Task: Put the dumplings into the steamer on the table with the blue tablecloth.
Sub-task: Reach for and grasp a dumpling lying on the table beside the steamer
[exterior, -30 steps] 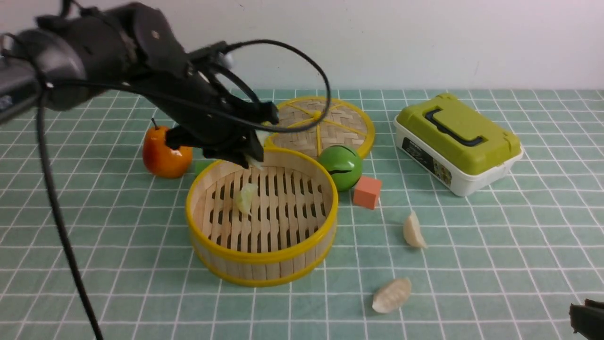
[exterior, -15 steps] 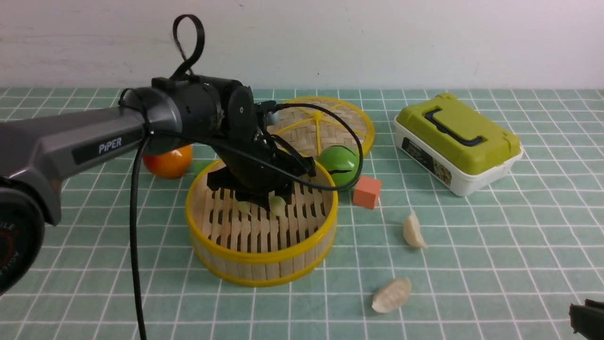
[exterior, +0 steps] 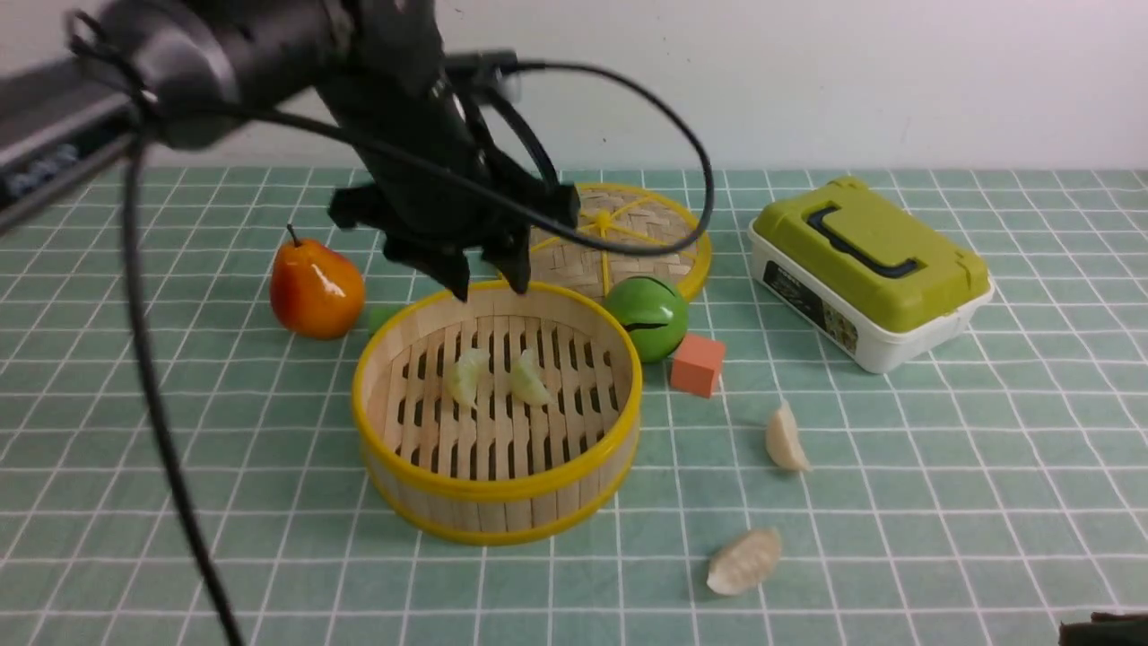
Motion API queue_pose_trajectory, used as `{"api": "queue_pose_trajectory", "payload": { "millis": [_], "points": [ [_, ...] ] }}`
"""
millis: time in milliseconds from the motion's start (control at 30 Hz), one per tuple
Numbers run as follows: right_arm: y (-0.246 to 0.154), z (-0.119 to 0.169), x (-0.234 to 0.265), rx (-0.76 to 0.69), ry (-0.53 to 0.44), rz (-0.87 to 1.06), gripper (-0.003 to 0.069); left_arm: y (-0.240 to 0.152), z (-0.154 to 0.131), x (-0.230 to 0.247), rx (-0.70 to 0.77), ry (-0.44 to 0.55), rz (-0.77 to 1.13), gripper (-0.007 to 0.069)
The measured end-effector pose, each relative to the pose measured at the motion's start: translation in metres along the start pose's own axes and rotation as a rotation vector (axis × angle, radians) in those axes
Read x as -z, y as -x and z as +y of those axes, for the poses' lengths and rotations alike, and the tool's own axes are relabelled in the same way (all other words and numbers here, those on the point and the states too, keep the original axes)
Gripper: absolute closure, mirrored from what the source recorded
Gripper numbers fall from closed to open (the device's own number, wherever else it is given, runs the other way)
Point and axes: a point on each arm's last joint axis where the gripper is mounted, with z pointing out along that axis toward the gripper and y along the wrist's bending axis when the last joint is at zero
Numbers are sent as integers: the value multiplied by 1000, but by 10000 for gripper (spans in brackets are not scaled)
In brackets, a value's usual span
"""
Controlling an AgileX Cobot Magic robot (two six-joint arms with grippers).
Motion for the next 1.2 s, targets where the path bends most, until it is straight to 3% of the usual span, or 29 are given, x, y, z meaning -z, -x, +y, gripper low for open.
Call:
{"api": "queue_pose_trajectory", "payload": {
  "millis": [133,233,400,633,767,1033,1200],
  "points": [
    [29,5,-8,-8,27,34,370,-18,-1,84,-50,-29,-112,435],
    [54,6,-28,-20,60,81,293,-60,6,136,-71,-50,-191,547],
    [78,8,-70,-25,84,148,272,-120,24,149,-80,-36,-252,635],
    [112,23,-138,57,85,199,270,-214,61,130,-75,83,-299,639],
    [138,18,-188,83,19,199,270,-265,82,110,-46,163,-248,639],
    [149,4,-246,62,-69,221,284,-306,98,98,-41,188,-340,639],
    [143,0,-258,-24,-92,247,386,-319,105,110,-60,214,-459,639]
  ]
}}
